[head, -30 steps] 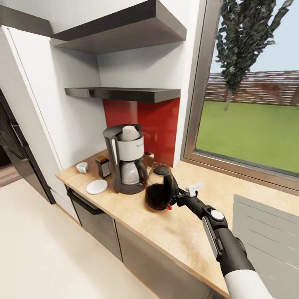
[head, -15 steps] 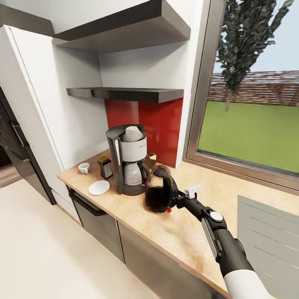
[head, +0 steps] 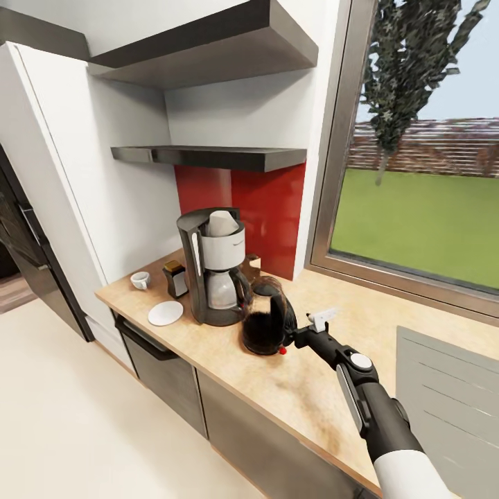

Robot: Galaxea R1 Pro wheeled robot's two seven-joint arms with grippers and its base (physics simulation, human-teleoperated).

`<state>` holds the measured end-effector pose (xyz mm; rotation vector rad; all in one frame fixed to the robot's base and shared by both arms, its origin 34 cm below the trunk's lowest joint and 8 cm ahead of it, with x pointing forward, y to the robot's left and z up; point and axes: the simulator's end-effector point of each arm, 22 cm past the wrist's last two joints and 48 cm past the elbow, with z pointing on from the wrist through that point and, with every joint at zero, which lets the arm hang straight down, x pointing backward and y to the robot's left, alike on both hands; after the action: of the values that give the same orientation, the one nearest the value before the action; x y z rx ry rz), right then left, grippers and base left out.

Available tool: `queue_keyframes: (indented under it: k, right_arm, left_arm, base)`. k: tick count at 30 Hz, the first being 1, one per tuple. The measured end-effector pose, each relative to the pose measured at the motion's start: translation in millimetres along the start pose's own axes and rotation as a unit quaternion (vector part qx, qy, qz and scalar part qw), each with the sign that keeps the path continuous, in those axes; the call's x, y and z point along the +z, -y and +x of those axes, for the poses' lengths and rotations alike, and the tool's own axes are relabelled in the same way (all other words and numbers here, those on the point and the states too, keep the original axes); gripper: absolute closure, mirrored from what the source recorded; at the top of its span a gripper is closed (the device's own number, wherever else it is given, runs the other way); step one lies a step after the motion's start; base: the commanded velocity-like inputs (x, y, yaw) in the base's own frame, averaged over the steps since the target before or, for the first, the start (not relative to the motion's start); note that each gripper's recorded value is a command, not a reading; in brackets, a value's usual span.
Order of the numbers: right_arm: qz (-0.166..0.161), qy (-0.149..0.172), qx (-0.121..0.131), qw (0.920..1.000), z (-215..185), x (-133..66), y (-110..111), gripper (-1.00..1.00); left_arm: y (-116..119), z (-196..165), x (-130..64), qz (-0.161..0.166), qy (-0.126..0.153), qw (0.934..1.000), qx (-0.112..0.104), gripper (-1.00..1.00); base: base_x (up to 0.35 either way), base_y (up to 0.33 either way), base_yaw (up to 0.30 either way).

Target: Set up a coffee station on the kitchen countertop: keep the coffee maker on the countertop, move the bottle of coffee from the kitchen shelf to the counter next to the coffee maker, place a paper coffee filter on top of the coffee maker, put the saucer next to the coffee maker with the coffee cup on the saucer, and place the electric kettle next to the coffee maker.

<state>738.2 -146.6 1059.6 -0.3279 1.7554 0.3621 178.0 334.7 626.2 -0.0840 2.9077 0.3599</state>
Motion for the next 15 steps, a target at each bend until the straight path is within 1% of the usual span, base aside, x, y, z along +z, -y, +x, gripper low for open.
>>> queue_keyframes:
  k: [9,12,15]
  right_arm:
    - [0.000,0.000,0.000,1.0000,-0.1,0.0,-0.1,-1.00]
    - [0.000,0.000,0.000,1.0000,0.2,0.4,0.1,-1.00]
    - [0.000,0.000,0.000,1.0000,0.2,0.3,0.1,-1.00]
  left_arm:
    - [-0.1,0.1,0.0,0.000,0.000,1.0000,-0.001,-1.00]
    - [-0.5,-0.1,0.2,0.000,0.000,1.0000,0.000,-1.00]
    - [-0.5,-0.6,0.3,-0.001,0.000,1.0000,-0.001,-1.00]
  base:
    - [-0.009,0.000,0.000]
    - [-0.259,0.045,0.000]
    - [-0.139,0.230,0.000]
